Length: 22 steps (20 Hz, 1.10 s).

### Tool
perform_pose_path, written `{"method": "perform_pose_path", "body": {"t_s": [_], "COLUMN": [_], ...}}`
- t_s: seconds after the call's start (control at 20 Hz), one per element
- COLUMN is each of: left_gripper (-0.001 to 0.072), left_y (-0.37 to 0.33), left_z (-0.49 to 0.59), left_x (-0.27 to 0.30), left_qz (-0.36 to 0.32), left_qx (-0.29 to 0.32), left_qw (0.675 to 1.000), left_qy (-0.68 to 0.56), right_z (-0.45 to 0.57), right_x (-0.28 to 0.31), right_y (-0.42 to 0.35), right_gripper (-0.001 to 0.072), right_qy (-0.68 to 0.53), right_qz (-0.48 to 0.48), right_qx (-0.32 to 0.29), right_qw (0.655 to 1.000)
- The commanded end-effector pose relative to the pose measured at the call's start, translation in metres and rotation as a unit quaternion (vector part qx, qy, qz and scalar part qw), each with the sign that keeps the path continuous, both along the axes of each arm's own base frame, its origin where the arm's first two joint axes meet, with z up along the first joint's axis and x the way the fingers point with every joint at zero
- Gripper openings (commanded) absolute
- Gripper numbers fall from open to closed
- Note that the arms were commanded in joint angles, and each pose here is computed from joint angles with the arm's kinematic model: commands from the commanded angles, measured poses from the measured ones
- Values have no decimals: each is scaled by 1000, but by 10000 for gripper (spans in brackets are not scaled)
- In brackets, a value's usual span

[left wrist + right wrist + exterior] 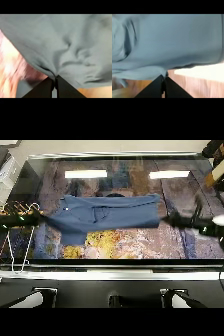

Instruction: Fold the clothes and pants, and hang the long-sleeved shirts on hangers.

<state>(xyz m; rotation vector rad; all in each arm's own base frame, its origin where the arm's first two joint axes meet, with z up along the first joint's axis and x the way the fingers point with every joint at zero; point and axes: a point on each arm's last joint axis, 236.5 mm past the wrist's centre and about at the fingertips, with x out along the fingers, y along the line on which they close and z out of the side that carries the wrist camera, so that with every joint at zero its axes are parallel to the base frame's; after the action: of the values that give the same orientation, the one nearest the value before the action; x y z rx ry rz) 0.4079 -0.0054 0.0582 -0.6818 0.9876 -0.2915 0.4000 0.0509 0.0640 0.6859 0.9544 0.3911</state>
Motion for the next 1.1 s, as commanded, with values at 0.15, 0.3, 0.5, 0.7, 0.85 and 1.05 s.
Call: {"method": "perform_pose_path", "body": {"t_s": [0.15,0.3,0.5,0.7,0.85,1.05], "left_gripper": [18,18,18,18,18,18], "left_y": [3,-8,-9,-7,-14,-19], "left_z": [326,449,510,507,467,372], "left_x": [5,-69,-172,-215,-186,-105], "left_qz": [33,83,178,218,173,60], "left_qx": [111,160,190,203,194,167], "left_qw": [935,874,819,806,854,932], "left_qy": [-335,-452,-511,-512,-450,-315], "right_z": [311,443,527,547,517,392], "right_x": [48,-32,-164,-214,-174,-66], "right_y": [-25,-13,-6,-22,-24,-12], "right_gripper": [26,26,26,26,26,27], "right_qy": [-314,-442,-550,-565,-509,-315], "right_qz": [-97,-109,-156,-217,-205,-133], "right_qx": [-224,-227,-203,-171,-178,-171], "right_qw": [917,861,795,778,817,924]}}
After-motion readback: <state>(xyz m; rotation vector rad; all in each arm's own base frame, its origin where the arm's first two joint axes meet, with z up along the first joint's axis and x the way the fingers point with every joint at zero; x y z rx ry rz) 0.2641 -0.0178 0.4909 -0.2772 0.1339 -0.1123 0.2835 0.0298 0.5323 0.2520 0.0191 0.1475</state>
